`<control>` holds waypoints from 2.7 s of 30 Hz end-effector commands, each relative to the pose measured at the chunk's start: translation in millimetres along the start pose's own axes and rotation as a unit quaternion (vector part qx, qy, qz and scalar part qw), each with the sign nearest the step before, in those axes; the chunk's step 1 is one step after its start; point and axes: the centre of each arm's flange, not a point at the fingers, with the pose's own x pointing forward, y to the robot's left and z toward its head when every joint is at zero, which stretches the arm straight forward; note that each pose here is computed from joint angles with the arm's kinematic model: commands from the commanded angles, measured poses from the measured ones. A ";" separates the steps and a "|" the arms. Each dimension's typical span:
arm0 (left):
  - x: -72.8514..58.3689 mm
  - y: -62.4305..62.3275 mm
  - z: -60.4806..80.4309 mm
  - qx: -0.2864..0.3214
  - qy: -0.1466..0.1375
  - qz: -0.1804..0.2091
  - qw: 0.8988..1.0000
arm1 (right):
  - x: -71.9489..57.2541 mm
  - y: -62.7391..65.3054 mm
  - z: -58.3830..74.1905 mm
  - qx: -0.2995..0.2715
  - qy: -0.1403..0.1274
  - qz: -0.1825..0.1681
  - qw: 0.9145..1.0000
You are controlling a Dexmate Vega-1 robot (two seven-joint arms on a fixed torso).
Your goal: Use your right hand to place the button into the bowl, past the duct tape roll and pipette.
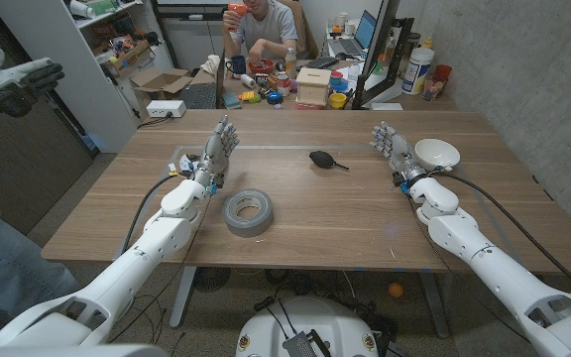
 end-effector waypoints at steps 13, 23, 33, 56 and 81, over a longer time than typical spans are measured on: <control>-0.1 0.0 -2.1 -0.003 0.007 0.002 1.000 | -3.0 0.7 0.4 0.000 -0.003 -0.001 1.000; -0.1 -2.1 -4.8 -0.006 0.008 0.001 1.000 | -10.8 0.3 6.5 -0.008 -0.014 -0.004 1.000; 1.5 -3.4 -3.0 -0.005 0.010 0.001 1.000 | -18.4 0.8 16.3 -0.020 -0.029 -0.003 0.999; 8.7 -4.3 8.2 0.005 0.010 -0.008 1.000 | -53.7 -2.5 30.1 -0.063 -0.033 -0.011 0.997; 16.2 -8.4 21.6 0.001 -0.004 -0.028 1.000 | -91.4 -5.4 39.5 -0.113 -0.031 -0.008 0.993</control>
